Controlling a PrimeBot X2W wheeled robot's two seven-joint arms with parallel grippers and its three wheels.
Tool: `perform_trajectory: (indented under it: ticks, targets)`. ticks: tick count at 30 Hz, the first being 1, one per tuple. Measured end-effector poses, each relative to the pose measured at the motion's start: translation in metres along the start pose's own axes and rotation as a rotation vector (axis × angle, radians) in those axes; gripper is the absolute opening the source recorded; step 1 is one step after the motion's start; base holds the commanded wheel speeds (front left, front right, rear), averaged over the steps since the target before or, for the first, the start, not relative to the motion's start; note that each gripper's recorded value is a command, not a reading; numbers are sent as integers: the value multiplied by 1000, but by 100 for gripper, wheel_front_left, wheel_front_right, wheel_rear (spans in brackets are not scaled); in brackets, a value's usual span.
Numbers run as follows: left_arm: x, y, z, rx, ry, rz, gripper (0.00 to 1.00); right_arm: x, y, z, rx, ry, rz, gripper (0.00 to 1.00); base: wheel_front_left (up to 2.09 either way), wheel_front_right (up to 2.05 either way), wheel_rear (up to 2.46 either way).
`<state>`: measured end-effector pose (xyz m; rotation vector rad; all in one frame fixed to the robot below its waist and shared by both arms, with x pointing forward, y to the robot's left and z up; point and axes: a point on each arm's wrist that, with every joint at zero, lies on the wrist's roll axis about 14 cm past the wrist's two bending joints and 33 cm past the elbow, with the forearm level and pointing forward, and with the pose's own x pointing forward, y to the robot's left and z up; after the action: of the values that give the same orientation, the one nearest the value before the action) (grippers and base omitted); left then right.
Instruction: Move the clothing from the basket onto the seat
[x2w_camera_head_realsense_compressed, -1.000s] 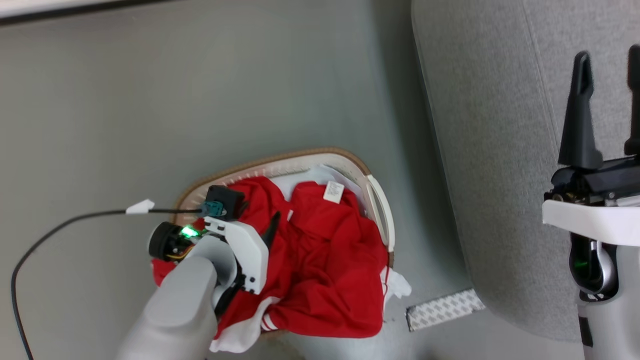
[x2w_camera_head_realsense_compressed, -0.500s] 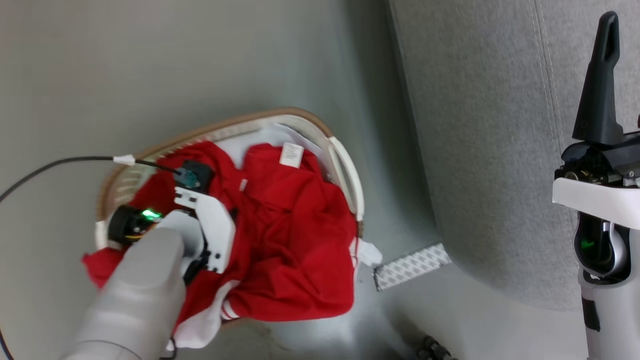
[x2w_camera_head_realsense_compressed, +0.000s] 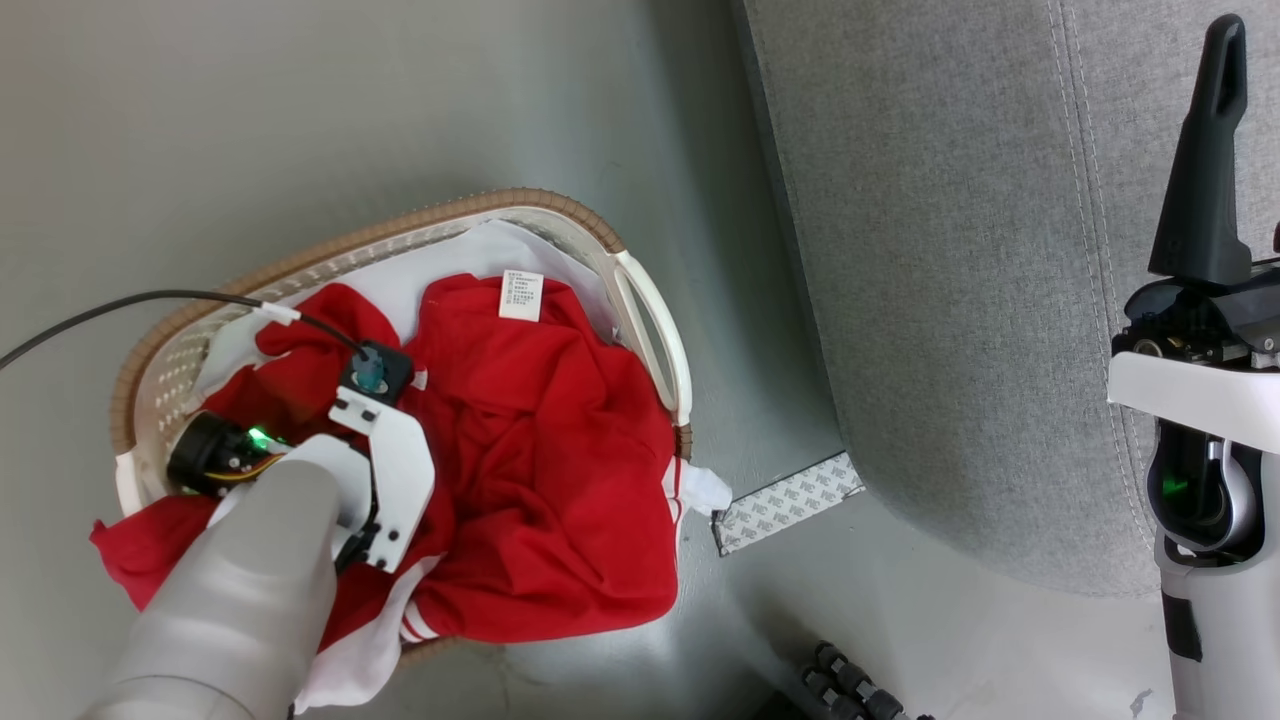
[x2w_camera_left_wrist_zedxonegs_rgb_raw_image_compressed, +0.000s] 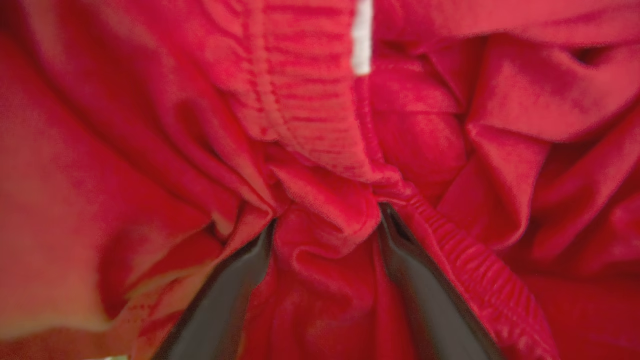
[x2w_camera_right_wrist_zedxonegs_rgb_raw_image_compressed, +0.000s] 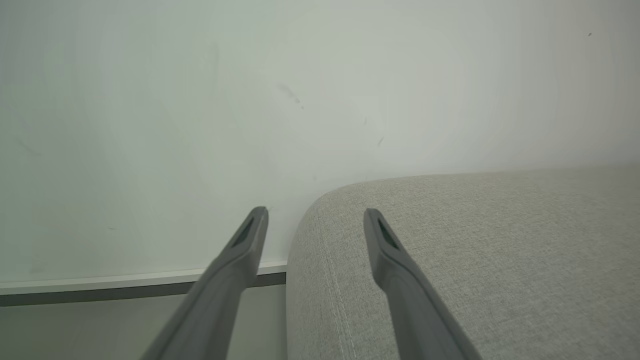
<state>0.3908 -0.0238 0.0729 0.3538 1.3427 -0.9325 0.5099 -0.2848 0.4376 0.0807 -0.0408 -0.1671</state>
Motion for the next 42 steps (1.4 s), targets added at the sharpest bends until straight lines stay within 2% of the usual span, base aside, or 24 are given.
perform_trajectory:
  ticks: [1, 2, 3, 4, 11, 19, 30, 42]
  targets:
    - [0, 0, 0, 1, 1, 1, 95, 0, 0, -1, 1, 1, 1, 100, 0, 0, 0]
    - [-1, 0, 0, 3, 1, 0, 47, 0, 1, -1, 2, 2, 1, 100, 0, 0, 0]
    - [-1, -1, 0, 1, -1, -1, 13, 0, 1, -1, 3, 3, 2, 100, 0, 0, 0]
    - [-2, -2, 1, 3, -3, -2, 0, 0, 1, -1, 5, 3, 2, 100, 0, 0, 0]
    - [-18, -7, 19, -10, -80, 0, 0, 1, 6, 8, 7, -17, 15, 100, 0, 0, 0]
    - [-60, -30, 47, -20, -223, 2, 0, -7, 12, 41, -3, -75, 25, 100, 0, 0, 0]
    - [-156, -63, 95, -45, -518, 30, 0, -42, 23, 89, -2, -143, 44, 100, 0, 0, 0]
    - [-268, -95, 122, -31, -868, 88, 0, -84, 24, 138, 27, -236, 82, 100, 0, 0, 0]
